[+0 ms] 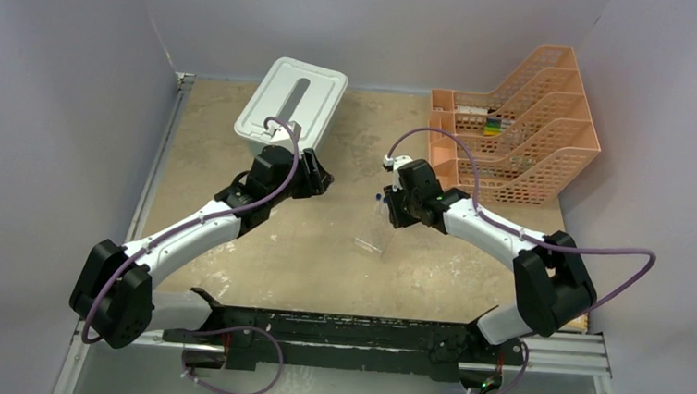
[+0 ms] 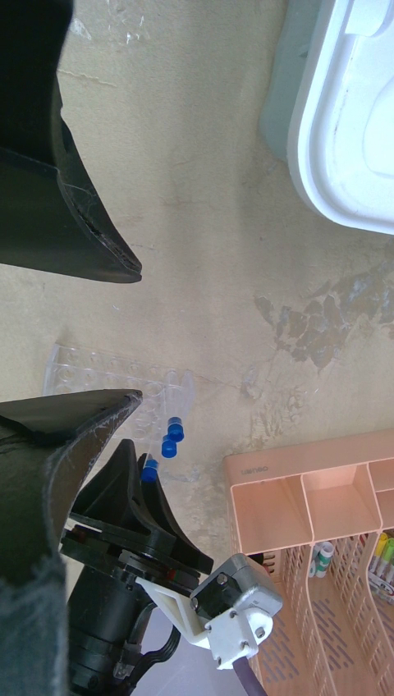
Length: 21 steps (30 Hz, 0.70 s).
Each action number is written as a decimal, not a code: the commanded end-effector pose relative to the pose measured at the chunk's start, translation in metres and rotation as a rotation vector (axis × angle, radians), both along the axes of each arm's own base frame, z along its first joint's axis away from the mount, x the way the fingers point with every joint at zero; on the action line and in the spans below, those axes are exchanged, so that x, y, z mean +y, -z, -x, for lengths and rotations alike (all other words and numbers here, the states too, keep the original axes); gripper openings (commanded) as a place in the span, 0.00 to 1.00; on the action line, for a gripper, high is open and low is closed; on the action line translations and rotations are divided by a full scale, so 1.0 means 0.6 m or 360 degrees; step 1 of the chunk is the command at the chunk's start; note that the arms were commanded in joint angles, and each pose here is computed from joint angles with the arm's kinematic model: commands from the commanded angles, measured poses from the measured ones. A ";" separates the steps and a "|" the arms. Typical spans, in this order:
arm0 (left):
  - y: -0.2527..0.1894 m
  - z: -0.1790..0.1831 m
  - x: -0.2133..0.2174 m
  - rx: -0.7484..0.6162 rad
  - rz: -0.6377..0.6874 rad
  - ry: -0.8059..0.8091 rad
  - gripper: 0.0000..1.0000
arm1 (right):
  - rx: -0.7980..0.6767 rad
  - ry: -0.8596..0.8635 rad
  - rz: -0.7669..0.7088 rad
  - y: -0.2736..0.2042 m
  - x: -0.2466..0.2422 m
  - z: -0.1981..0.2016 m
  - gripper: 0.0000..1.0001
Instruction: Organize the chemistry lab equipment
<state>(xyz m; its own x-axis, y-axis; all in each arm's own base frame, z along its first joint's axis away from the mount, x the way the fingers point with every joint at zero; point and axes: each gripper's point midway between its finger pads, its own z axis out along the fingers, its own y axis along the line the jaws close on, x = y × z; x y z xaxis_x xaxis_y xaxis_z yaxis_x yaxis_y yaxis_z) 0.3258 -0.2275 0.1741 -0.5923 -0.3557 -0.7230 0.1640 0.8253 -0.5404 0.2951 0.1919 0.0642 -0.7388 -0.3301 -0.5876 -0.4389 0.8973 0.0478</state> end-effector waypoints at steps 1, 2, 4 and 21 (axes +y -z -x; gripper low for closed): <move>-0.026 -0.011 -0.001 -0.0094 0.0037 0.0006 0.49 | -0.0078 -0.0016 -0.0030 -0.028 0.008 -0.015 0.29; -0.026 -0.011 -0.001 -0.0095 0.0036 0.0006 0.49 | -0.0090 -0.0015 -0.0036 -0.031 0.009 -0.017 0.25; -0.024 -0.012 -0.001 -0.0091 0.0035 0.0007 0.49 | -0.0108 0.0005 -0.0037 -0.037 0.009 -0.024 0.18; -0.021 -0.010 0.002 -0.0088 0.0027 0.0003 0.49 | 0.0021 0.0032 0.0063 -0.036 0.013 -0.037 0.17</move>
<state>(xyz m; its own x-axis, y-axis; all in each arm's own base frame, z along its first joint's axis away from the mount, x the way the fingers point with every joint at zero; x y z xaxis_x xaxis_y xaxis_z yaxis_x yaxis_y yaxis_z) 0.3256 -0.2274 0.1735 -0.5930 -0.3553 -0.7226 0.1635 0.8256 -0.5400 0.3085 0.1990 0.0704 -0.7501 -0.3353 -0.5700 -0.4325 0.9008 0.0392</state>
